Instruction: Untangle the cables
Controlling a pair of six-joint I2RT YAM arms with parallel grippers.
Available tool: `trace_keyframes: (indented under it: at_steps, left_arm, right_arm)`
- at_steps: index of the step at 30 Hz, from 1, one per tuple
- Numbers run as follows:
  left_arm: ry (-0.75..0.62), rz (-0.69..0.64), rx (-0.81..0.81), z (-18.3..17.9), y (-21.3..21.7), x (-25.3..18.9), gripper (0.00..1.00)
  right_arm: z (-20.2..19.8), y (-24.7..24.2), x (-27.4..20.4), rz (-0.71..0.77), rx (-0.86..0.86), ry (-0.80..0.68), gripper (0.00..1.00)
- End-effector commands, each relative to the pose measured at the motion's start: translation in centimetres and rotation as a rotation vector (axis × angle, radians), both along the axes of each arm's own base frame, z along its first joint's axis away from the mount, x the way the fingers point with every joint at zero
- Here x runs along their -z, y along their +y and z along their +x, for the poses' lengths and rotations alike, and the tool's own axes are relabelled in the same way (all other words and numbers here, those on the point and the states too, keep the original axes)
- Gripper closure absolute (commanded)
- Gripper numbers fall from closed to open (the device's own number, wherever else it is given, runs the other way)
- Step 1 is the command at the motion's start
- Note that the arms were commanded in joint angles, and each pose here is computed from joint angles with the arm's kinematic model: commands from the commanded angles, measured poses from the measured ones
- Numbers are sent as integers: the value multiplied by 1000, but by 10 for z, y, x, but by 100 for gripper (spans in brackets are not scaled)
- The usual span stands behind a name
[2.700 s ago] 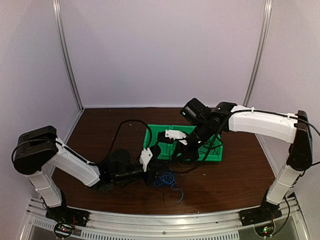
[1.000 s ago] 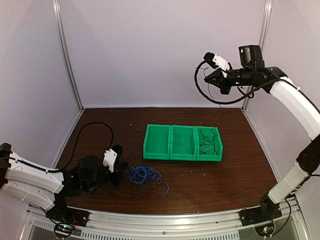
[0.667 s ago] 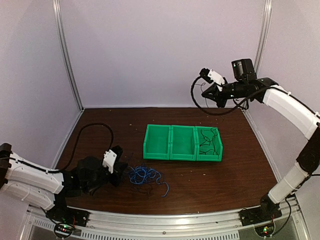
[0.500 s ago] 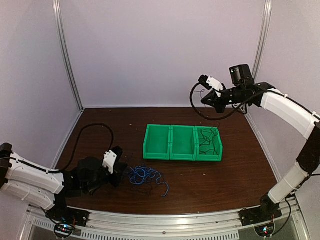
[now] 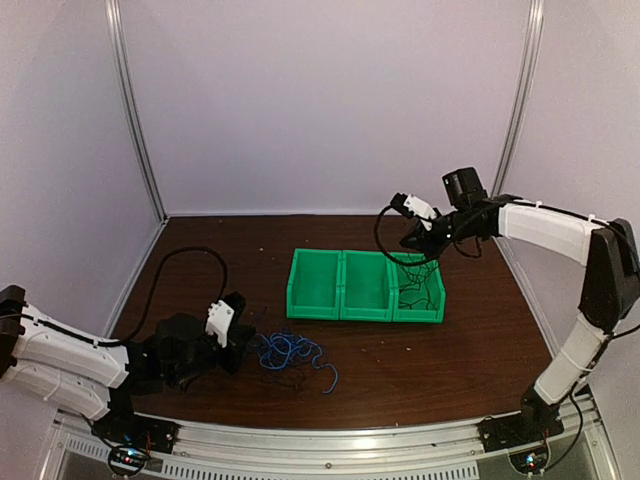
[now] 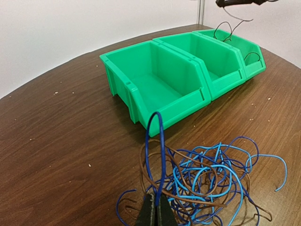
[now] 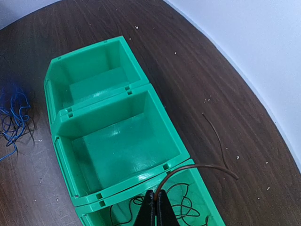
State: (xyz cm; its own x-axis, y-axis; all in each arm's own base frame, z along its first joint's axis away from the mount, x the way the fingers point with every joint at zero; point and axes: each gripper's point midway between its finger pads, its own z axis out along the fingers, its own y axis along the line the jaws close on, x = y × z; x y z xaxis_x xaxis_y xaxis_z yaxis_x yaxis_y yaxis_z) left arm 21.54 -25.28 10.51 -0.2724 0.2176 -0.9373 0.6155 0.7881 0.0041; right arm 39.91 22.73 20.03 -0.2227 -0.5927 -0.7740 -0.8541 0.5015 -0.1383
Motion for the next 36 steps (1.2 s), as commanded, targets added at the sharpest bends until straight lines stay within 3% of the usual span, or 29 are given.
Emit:
trace_keyframes:
  at_steps: [1,11,20,31,33,36]
  left_arm:
    - [-19,-41,-12,3,-1,-8,100]
    - [-18,-40,-14,3,0,-6,100]
    - [-21,-39,-11,3,-1,-6,100]
    - [-18,-41,-6,3,-2,-6,100]
    - [-18,-43,-6,3,-2,-7,100]
    - [-17,-47,-6,2,-1,-8,100]
  right_arm:
    - [6,-1,46,-15,25,111,100]
    - [1,-5,74,-14,81,205,100]
    - [-7,-36,99,-165,234,258,100]
    - [-21,-16,121,-256,219,333,100]
    - [-21,-13,119,-268,221,323,96]
    - [-21,-14,110,-275,229,314,77]
